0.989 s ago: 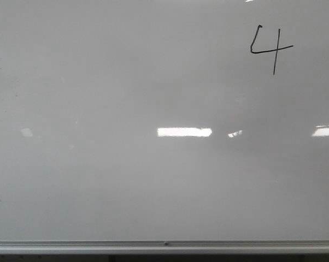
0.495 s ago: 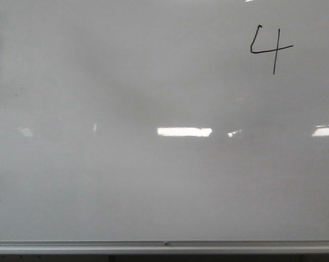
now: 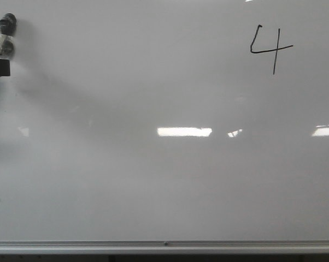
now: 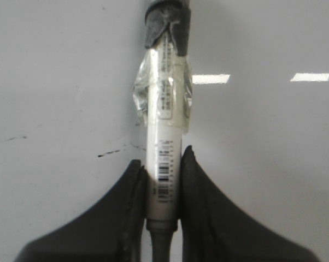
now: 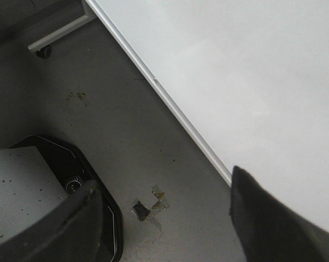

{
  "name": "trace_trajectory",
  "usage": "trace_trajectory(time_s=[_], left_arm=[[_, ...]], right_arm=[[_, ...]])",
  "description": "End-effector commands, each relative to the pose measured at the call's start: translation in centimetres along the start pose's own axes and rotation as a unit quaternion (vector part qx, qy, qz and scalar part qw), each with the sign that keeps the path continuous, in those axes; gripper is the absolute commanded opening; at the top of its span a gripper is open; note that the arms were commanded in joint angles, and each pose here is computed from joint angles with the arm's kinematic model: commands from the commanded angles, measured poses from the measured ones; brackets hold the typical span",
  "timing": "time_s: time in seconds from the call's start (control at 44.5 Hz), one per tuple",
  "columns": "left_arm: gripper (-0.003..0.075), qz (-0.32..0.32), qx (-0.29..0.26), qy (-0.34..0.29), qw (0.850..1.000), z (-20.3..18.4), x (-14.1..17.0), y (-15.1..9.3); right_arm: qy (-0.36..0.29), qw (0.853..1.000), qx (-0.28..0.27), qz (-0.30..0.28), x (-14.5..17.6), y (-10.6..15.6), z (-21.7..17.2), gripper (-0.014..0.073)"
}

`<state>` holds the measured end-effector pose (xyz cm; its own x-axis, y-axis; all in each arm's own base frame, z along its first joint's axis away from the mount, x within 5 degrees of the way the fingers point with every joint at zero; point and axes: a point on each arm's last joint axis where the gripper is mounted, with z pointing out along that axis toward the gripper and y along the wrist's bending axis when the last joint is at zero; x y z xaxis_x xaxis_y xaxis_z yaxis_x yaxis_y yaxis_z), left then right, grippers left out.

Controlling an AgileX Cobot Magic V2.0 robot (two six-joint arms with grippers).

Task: Write number 4 on whiteboard

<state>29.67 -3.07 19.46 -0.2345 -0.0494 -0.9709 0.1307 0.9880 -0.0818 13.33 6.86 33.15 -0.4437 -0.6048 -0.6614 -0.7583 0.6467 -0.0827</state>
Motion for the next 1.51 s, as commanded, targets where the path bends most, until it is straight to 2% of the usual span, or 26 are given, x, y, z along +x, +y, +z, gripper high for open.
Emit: trace_trajectory(time_s=[0.0, 0.157, 0.337, 0.427, 0.629, 0.697, 0.854, 0.944, 1.147, 1.484], left_arm=[[0.0055, -0.005, 0.006, -0.043, 0.999, 0.5, -1.8, -0.3], [0.0076, -0.004, 0.002, -0.019, 1.0, 1.1, -1.6, -0.2], [0.0314, 0.012, 0.002, 0.034, 0.999, 1.6, -1.6, -0.2], [0.037, 0.012, 0.002, 0.028, 1.0, 1.4, -2.0, -0.3], [0.0368, 0.019, -0.008, 0.034, 0.999, -1.8, -5.1, -0.5], [0.0368, 0.02, -0.019, 0.061, 0.998, -3.4, -6.0, -0.5], [0.0368, 0.02, -0.048, 0.134, 0.99, -7.8, -8.5, -0.5], [0.0368, 0.017, -0.056, 0.135, 0.989, -10.8, -10.1, -0.6], [0.0368, 0.003, -0.059, 0.103, 0.993, -16.7, -11.9, -1.0], [0.0368, 0.047, -0.061, 0.105, 0.991, -24.4, -11.3, -1.3]], right_arm=[[-0.033, 0.999, 0.015, 0.002, -0.9, -0.3, -0.7, 0.052], [-0.033, 0.999, 0.015, 0.002, -0.9, -0.2, -0.7, 0.052], [-0.03, 0.999, 0.012, 0.002, -0.9, -0.2, -0.7, 0.052], [-0.03, 0.999, 0.012, 0.004, -0.9, -0.2, -0.7, 0.052], [-0.026, 0.998, 0.031, 0.051, -0.6, -0.2, -1.4, 0.052], [-0.023, 0.995, 0.052, 0.084, -0.2, -0.3, -1.9, 0.052], [-0.033, 0.975, 0.119, 0.185, 0.8, -0.8, -3.5, 0.052], [-0.046, 0.963, 0.15, 0.217, 1.3, -0.8, -4.5, 0.052], [-0.079, 0.956, 0.169, 0.227, 2.1, 0.3, -6.4, 0.052], [-0.091, 0.95, 0.173, 0.244, 3.5, 1.7, -8.1, 0.052]])
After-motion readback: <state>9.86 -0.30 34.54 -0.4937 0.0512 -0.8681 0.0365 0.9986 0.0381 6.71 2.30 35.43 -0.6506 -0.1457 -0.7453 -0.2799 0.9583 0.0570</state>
